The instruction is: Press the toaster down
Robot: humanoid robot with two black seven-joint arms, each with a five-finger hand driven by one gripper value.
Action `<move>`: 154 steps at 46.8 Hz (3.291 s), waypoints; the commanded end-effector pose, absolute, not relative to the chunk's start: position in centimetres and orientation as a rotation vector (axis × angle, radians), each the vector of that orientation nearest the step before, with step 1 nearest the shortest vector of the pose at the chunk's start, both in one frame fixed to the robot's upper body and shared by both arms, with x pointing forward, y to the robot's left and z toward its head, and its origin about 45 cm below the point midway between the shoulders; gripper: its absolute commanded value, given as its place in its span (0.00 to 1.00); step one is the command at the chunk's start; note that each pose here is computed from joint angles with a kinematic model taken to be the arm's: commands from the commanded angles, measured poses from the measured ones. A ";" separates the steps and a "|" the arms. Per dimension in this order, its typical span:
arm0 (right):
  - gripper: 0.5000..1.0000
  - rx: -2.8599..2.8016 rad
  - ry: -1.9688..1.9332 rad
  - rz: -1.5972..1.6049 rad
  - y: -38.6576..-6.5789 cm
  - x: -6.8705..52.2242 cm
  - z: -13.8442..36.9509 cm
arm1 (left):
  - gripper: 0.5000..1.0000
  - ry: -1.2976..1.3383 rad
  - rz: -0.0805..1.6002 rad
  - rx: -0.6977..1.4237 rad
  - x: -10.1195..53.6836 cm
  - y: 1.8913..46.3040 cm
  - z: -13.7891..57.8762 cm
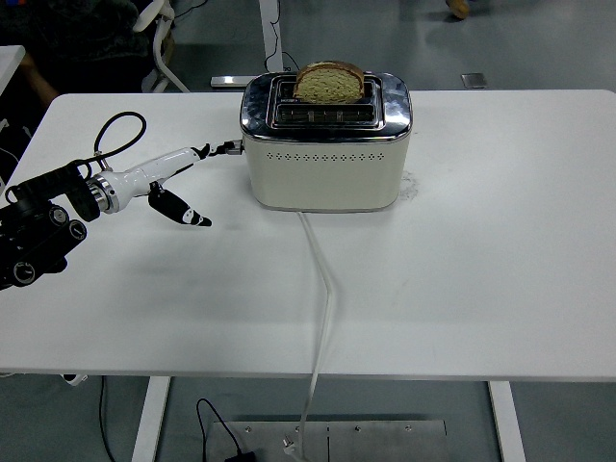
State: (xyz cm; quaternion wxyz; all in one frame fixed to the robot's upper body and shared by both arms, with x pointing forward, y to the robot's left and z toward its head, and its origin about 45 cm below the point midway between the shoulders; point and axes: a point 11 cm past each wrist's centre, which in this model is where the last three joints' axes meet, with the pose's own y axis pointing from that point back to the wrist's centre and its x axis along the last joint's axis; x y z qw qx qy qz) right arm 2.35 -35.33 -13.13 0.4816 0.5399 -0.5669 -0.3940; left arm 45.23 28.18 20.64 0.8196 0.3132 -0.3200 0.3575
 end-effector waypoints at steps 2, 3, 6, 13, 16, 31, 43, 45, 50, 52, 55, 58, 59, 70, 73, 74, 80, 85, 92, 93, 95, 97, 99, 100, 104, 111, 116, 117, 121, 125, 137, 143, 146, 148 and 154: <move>1.00 1.315 -1.382 -0.960 -35.3 2.3 -13.1 | 1.00 -0.676 0.764 0.672 45.2 28.3 20.4; 1.00 1.315 -1.382 -0.960 -35.3 2.3 -13.1 | 1.00 -0.676 0.765 0.670 45.3 28.2 20.4; 1.00 1.315 -1.382 -0.960 -35.3 2.3 -13.1 | 1.00 -0.673 0.762 0.668 45.2 27.9 20.2; 1.00 1.315 -1.382 -0.960 -35.3 2.3 -13.1 | 1.00 -0.671 0.758 0.664 45.3 27.6 20.1; 1.00 1.315 -1.382 -0.960 -35.3 2.3 -13.1 | 1.00 -0.668 0.760 0.667 45.2 27.7 20.0; 1.00 1.315 -1.382 -0.960 -35.3 2.3 -13.1 | 1.00 -0.652 0.761 0.674 45.0 27.7 19.2; 1.00 1.315 -1.382 -0.960 -35.3 2.3 -13.1 | 1.00 -0.646 0.762 0.678 44.9 27.8 19.0; 1.00 1.315 -1.382 -0.960 -35.3 2.3 -13.1 | 1.00 -0.646 0.763 0.679 44.9 27.9 18.9; 1.00 1.317 -1.382 -0.961 -35.3 2.3 -13.1 | 1.00 -0.645 0.766 0.681 44.9 28.0 18.9; 1.00 1.315 -1.382 -0.960 -35.3 2.3 -13.1 | 1.00 -0.645 0.764 0.679 44.9 27.8 18.9; 1.00 1.315 -1.382 -0.960 -35.3 2.3 -13.1 | 1.00 -0.641 0.767 0.682 44.9 27.9 18.7; 1.00 1.315 -1.382 -0.960 -35.3 2.3 -13.1 | 1.00 -0.629 0.776 0.684 44.8 28.2 18.4; 1.00 1.317 -1.382 -0.961 -35.3 2.3 -13.1 | 1.00 -0.625 0.781 0.685 44.8 28.4 18.5; 1.00 1.315 -1.382 -0.960 -35.3 2.3 -13.1 | 1.00 -0.606 0.793 0.681 44.6 28.6 18.1; 1.00 1.315 -1.382 -0.960 -35.3 2.3 -13.1 | 1.00 -0.604 0.792 0.682 44.6 28.6 18.0; 1.00 1.315 -1.382 -0.960 -35.3 2.3 -13.1 | 1.00 -0.604 0.793 0.683 44.6 28.7 18.0; 1.00 1.315 -1.382 -0.960 -35.3 2.3 -13.1 | 1.00 -0.604 0.790 0.681 44.6 28.5 18.0; 1.00 1.315 -1.382 -0.960 -35.3 2.3 -13.1 | 1.00 -0.602 0.792 0.685 44.5 28.6 17.9; 1.00 1.315 -1.382 -0.960 -35.3 2.3 -13.1 | 1.00 -0.590 0.794 0.692 44.3 28.9 17.3; 1.00 1.317 -1.382 -0.961 -35.3 2.3 -13.1 | 1.00 -0.589 0.796 0.690 44.3 28.9 17.4; 1.00 1.315 -1.382 -0.960 -35.3 2.3 -13.1 | 1.00 -0.578 0.805 0.683 44.2 29.0 17.3; 1.00 1.315 -1.382 -0.960 -35.3 2.3 -13.1 | 1.00 -0.558 0.824 0.669 44.2 29.1 17.3; 1.00 1.315 -1.382 -0.960 -35.3 2.3 -13.1 | 1.00 -0.538 0.845 0.653 44.3 29.4 17.4; 1.00 1.315 -1.382 -0.960 -35.3 2.3 -13.1 | 1.00 -0.529 0.855 0.645 44.3 29.5 17.5; 1.00 1.315 -1.382 -0.960 -35.3 2.3 -13.1 | 1.00 -0.511 0.875 0.626 44.4 29.6 17.7; 1.00 1.315 -1.382 -0.960 -35.3 2.3 -13.1 | 1.00 -0.463 0.926 0.574 44.7 29.7 18.1; 1.00 1.317 -1.382 -0.961 -35.3 2.4 -13.1 | 1.00 -0.409 0.981 0.512 45.1 30.1 19.0; 1.00 1.315 -1.382 -0.960 -35.3 2.3 -13.1 | 1.00 -0.402 0.991 0.502 45.2 30.2 19.2; 1.00 1.315 -1.382 -0.960 -35.3 2.3 -13.1 | 1.00 -0.373 1.019 0.468 45.4 30.3 19.5; 1.00 1.315 -1.382 -0.960 -35.3 2.3 -13.1 | 1.00 -0.336 1.054 0.421 45.6 30.5 20.0; 1.00 1.315 -1.382 -0.960 -35.3 2.3 -13.1 | 1.00 -0.164 1.159 0.242 46.0 33.0 21.8; 1.00 1.317 -1.382 -0.961 -35.3 2.3 -13.1 | 1.00 -0.100 1.216 0.147 46.3 33.6 22.6; 1.00 1.315 -1.382 -0.960 -35.3 2.3 -13.1 | 1.00 -0.072 1.242 0.104 46.4 33.8 22.9; 1.00 1.317 -1.382 -0.961 -35.3 2.3 -13.1 | 1.00 -0.048 1.259 0.075 46.4 33.9 22.9; 1.00 1.315 -1.382 -0.960 -35.3 2.3 -13.1 | 1.00 0.026 1.313 -0.019 46.7 34.4 23.3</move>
